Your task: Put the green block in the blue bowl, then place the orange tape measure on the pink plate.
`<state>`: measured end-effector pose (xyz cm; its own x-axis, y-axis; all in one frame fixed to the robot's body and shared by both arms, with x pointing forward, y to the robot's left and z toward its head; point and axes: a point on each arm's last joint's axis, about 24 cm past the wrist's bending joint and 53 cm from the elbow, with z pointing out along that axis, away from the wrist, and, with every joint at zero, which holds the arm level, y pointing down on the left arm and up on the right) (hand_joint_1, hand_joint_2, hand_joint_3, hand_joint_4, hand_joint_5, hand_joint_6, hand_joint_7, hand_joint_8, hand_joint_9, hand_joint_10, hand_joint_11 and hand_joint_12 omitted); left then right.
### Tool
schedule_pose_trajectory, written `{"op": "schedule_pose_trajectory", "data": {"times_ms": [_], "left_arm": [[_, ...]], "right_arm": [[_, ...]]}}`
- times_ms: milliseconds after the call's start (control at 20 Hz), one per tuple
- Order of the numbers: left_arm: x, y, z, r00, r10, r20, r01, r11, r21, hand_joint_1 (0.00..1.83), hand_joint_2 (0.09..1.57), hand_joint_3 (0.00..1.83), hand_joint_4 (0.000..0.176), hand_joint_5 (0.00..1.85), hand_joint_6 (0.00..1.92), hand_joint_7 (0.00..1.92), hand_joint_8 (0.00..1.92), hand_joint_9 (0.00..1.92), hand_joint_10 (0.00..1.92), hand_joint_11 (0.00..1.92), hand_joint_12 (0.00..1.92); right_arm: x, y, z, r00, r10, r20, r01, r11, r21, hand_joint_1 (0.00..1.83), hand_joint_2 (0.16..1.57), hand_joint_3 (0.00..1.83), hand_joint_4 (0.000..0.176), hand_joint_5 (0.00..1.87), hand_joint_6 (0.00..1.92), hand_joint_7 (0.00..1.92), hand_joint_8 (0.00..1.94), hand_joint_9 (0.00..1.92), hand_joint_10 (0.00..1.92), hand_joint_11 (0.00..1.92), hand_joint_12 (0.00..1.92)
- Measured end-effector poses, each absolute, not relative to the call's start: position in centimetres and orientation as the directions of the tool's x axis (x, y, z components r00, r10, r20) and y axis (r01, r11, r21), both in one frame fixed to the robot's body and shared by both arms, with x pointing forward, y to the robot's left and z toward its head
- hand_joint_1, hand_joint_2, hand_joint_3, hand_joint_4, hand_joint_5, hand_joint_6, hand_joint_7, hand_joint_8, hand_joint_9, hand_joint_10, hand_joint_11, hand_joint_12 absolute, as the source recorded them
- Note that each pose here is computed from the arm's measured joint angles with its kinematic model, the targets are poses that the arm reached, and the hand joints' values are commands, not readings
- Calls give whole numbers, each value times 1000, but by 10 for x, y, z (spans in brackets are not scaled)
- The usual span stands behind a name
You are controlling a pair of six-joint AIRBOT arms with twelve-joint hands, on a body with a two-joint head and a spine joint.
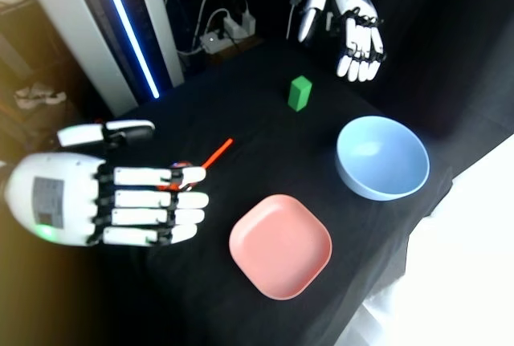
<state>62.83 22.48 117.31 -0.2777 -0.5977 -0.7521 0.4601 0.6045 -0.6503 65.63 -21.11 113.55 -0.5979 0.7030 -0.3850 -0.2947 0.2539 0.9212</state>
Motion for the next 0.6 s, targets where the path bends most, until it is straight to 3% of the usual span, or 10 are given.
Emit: {"op": "schedule_pose_trajectory", "data": {"times_ms": [100, 150, 300, 350, 400, 450, 550, 600], "left_arm": [[630, 223, 1170, -288, -587, -757, 458, 610, -647, 803, 1065, 0, 22, 357, 9, 262, 11, 204, 10, 0, 548], [633, 217, 1170, -293, -580, -760, 469, 605, -643, 814, 1053, 0, 13, 377, 7, 296, 10, 224, 9, 0, 591], [640, 187, 1175, -312, -551, -774, 526, 578, -624, 854, 1038, 0, 56, 390, 2, 379, 7, 297, 10, 0, 734], [639, 178, 1173, -329, -535, -778, 536, 572, -620, 855, 1038, 0, 64, 417, 2, 451, 8, 371, 23, 0, 960], [638, 172, 1168, -344, -517, -784, 541, 573, -615, 869, 1022, 0, 57, 437, 2, 493, 6, 423, 25, 0, 1072], [636, 168, 1160, -366, -500, -785, 535, 578, -617, 909, 1006, 0, 38, 460, 2, 538, 5, 486, 30, 24, 1130], [637, 167, 1149, -393, -469, -791, 518, 598, -612, 916, 994, 0, 33, 472, 4, 591, 18, 535, 41, 32, 1146], [639, 168, 1148, -394, -464, -793, 512, 606, -609, 886, 1010, 1, 38, 467, 1, 611, 16, 547, 39, 6, 1150]], "right_arm": [[658, -213, 1136, -595, 703, -390, -296, 259, 919, 669, 1163, 6, 71, 415, 0, 352, 4, 350, 11, 89, 725], [659, -214, 1135, -593, 705, -390, -293, 262, 919, 687, 1170, 1, 65, 412, 0, 347, 1, 342, 3, 65, 751], [658, -212, 1132, -597, 701, -389, -291, 263, 920, 733, 1166, 0, 55, 422, 3, 354, 2, 347, 3, 46, 768], [658, -211, 1131, -600, 698, -391, -292, 264, 919, 734, 1170, 0, 53, 424, 3, 352, 1, 345, 2, 44, 770], [658, -211, 1131, -600, 697, -392, -292, 265, 919, 734, 1172, 1, 53, 426, 3, 356, 3, 349, 3, 48, 774], [658, -212, 1131, -599, 699, -391, -289, 266, 920, 707, 1170, 0, 66, 422, 1, 352, 1, 350, 3, 45, 782], [659, -213, 1131, -596, 701, -391, -288, 268, 919, 691, 1167, 1, 77, 425, 0, 366, 3, 377, 7, 47, 833], [659, -213, 1131, -596, 701, -391, -289, 267, 919, 703, 1165, 0, 73, 431, 2, 373, 4, 388, 10, 50, 839]]}}
